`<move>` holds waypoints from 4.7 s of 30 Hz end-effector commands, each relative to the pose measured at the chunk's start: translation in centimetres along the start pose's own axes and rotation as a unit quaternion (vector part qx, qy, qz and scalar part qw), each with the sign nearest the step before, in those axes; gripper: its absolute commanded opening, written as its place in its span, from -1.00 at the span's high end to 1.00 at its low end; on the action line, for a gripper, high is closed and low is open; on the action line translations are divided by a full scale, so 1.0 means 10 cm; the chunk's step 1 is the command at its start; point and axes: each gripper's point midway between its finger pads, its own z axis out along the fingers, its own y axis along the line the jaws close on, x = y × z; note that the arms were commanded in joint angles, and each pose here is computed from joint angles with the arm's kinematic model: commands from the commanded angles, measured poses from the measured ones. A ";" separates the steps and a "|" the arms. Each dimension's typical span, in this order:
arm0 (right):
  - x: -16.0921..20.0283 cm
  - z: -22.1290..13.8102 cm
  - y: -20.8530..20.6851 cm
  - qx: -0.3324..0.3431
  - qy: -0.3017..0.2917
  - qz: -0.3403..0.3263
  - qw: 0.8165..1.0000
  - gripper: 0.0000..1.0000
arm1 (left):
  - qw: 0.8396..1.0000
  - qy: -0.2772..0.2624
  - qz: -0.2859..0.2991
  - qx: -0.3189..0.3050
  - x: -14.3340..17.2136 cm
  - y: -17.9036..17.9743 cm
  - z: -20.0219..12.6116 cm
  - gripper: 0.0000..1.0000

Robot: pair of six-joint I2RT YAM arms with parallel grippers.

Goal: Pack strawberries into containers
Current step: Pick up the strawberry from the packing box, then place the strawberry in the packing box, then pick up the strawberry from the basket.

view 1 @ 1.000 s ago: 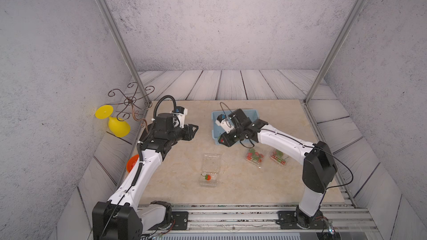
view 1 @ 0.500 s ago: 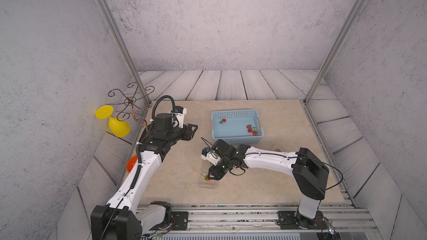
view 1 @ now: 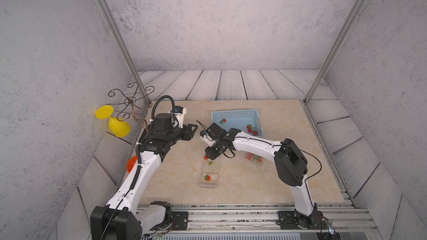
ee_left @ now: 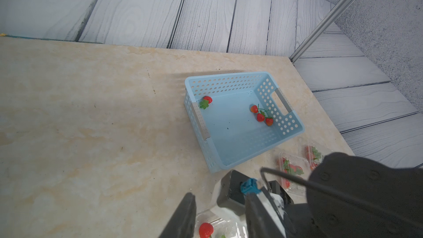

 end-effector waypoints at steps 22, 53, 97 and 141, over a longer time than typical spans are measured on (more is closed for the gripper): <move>0.27 0.49 0.04 -0.026 0.079 -0.025 0.996 0.21 | 1.000 0.003 0.001 -0.008 0.02 0.05 0.01 0.20; 0.49 0.47 0.02 0.024 0.108 -0.033 0.993 0.46 | 1.000 -0.004 0.001 -0.006 -0.02 0.05 -0.03 0.20; 0.90 -0.45 0.88 -0.012 0.061 -0.050 0.997 0.15 | 1.000 -0.019 -0.009 -0.012 -0.08 0.10 -0.09 0.20; -1.10 0.39 -2.58 0.049 -0.136 0.246 0.958 -0.08 | 0.999 0.018 0.006 0.033 0.08 -0.11 0.08 0.20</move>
